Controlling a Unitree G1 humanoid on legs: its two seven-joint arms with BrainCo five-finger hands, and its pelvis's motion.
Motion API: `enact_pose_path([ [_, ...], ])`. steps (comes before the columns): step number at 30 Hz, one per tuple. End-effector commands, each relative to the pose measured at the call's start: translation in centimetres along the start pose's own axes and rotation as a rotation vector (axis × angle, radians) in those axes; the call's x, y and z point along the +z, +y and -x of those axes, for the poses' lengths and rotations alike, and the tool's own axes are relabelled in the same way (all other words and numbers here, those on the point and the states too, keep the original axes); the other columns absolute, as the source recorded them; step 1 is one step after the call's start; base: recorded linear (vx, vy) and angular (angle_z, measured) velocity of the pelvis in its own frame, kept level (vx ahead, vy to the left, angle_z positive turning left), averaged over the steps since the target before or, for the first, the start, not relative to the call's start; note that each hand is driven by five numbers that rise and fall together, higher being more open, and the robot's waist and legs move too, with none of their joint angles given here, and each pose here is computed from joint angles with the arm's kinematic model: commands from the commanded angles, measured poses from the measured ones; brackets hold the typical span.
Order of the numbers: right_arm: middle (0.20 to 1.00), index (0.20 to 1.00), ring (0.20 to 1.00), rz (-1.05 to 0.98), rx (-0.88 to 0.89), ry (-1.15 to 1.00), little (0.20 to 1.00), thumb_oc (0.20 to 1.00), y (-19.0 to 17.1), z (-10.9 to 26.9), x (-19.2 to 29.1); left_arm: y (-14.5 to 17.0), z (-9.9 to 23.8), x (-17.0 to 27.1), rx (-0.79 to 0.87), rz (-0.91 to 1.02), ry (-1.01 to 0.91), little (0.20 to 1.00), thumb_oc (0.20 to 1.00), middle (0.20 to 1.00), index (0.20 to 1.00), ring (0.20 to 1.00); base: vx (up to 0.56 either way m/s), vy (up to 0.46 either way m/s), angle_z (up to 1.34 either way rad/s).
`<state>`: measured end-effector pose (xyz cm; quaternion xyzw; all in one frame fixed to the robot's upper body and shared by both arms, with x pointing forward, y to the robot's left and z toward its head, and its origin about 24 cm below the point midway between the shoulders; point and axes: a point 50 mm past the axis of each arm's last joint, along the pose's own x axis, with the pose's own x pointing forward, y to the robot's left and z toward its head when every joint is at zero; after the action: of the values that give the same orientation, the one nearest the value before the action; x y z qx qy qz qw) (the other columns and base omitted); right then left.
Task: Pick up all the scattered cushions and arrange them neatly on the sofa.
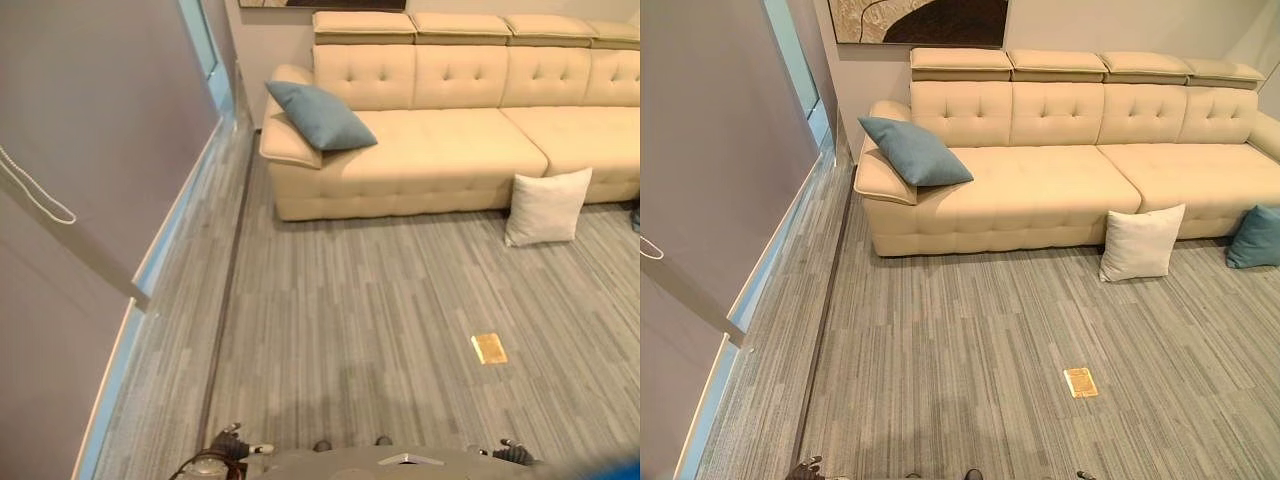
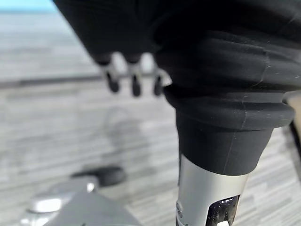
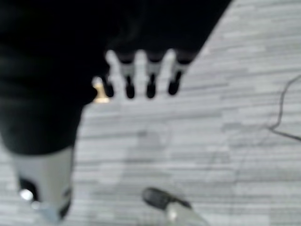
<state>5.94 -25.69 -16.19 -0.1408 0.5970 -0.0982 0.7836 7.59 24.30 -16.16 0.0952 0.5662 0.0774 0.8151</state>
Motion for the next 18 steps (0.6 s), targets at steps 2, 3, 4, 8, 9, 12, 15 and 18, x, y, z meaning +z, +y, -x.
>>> enact_pose_path([
  [2,1.0,1.0,1.0,0.065,-0.037,-0.024,1.0,1.0,-1.1,-0.2,1.3,-0.5,-0.4,1.7,0.002,-0.025,-0.012,1.0,1.0,1.0,1.0,1.0,0.02,0.003,0.0],
  [3,1.0,1.0,1.0,0.07,-0.033,-0.023,1.0,1.0,-1.0,-0.2,1.3,-0.6,-0.4,1.6,0.0,-0.028,-0.009,1.0,1.0,1.0,1.0,1.0,0.0,0.0,0.0],
  [4,1.0,1.0,1.0,0.07,-0.033,-0.023,1.0,1.0,-1.0,-0.2,1.3,-0.6,-0.4,1.6,0.0,-0.028,-0.009,1.0,1.0,1.0,1.0,1.0,0.04,0.014,0.0],
  [8,1.0,1.0,1.0,0.074,-0.031,-0.028,1.0,1.0,-0.9,-0.3,1.6,-0.4,-0.4,1.5,0.004,-0.029,-0.004,1.0,1.0,1.0,1.0,1.0,0.01,0.008,0.0],
  [9,1.0,1.0,1.0,0.077,-0.026,-0.033,1.0,1.0,-0.8,-0.3,1.7,-0.4,-0.4,1.6,0.005,-0.03,-0.008,1.0,1.0,1.0,1.0,1.0,0.0,0.0,0.0],
  [12,1.0,1.0,1.0,0.081,-0.023,-0.052,1.0,1.0,-0.7,-0.3,2.4,-0.2,-0.4,1.9,0.008,-0.039,-0.016,1.0,1.0,1.0,1.0,1.0,-0.01,0.029,-0.07],
  [15,1.0,1.0,1.0,0.086,-0.015,-0.078,1.0,1.0,-0.4,-0.4,3.2,-0.1,-0.5,2.4,0.012,-0.041,-0.03,1.0,1.0,1.0,1.0,1.0,-0.02,0.071,-0.06],
  [18,1.0,1.0,1.0,0.097,-0.008,-0.112,1.0,1.0,-0.3,-0.4,4.4,0.0,-0.5,2.9,0.016,-0.044,-0.045,1.0,1.0,1.0,1.0,1.0,0.0,0.109,-0.09],
])
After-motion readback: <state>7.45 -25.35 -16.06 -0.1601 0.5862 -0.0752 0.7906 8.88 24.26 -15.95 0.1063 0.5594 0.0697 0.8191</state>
